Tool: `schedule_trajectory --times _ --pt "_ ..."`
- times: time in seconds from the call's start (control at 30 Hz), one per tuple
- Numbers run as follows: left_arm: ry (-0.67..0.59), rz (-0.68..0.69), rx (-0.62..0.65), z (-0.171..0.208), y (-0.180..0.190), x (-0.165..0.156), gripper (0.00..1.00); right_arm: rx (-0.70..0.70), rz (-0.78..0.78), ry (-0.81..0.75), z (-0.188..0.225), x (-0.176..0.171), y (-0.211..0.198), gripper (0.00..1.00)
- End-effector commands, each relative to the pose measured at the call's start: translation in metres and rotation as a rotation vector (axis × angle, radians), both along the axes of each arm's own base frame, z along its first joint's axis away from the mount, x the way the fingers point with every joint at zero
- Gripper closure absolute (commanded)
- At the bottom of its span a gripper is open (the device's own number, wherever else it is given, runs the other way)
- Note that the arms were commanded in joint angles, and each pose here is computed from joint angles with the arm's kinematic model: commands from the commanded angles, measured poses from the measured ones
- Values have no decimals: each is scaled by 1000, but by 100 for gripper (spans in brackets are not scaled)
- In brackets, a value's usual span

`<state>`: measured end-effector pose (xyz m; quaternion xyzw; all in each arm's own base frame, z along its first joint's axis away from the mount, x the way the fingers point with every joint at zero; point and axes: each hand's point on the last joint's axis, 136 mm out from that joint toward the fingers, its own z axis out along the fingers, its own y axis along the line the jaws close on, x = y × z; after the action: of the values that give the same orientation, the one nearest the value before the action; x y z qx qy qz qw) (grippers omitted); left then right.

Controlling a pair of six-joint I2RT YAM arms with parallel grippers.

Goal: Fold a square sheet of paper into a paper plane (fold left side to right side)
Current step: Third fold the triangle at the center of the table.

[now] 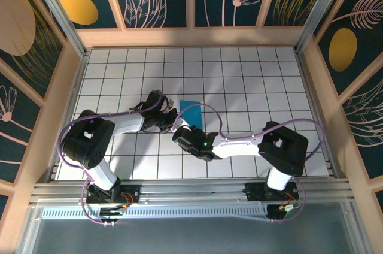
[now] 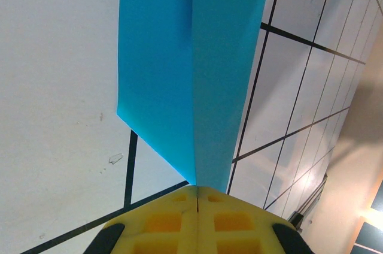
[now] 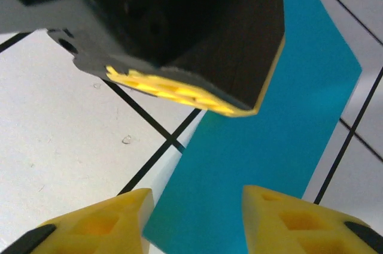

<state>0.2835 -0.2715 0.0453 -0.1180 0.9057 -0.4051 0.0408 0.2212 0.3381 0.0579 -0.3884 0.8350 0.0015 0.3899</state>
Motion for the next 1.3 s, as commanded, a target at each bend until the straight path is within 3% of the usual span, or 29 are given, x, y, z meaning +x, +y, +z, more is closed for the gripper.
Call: schedule_trajectory --times 0.0,0.3,0.37,0.57,0.8,0.97,1.13,1.27 --pt "44 -7 -5 -1 -3 -4 100 4 -10 -43 6 9 8 63" --pt "41 -14 5 -1 -2 -4 100 -4 7 -14 2 4 7 93" --pt "34 -12 1 1 -3 -3 95 -6 8 -8 1 3 6 100" --pt "-6 -7 2 14 2 5 65 10 12 22 -1 -1 4 100" --pt "-86 28 -2 48 35 22 53 73 29 109 -3 -5 4 100" --pt "-129 35 17 60 49 32 55 141 40 170 0 -7 7 100" --pt "-147 -21 6 57 38 44 73 210 65 261 0 -13 11 100" --pt "-159 -77 -28 61 24 55 81 261 71 328 -2 -15 11 100"
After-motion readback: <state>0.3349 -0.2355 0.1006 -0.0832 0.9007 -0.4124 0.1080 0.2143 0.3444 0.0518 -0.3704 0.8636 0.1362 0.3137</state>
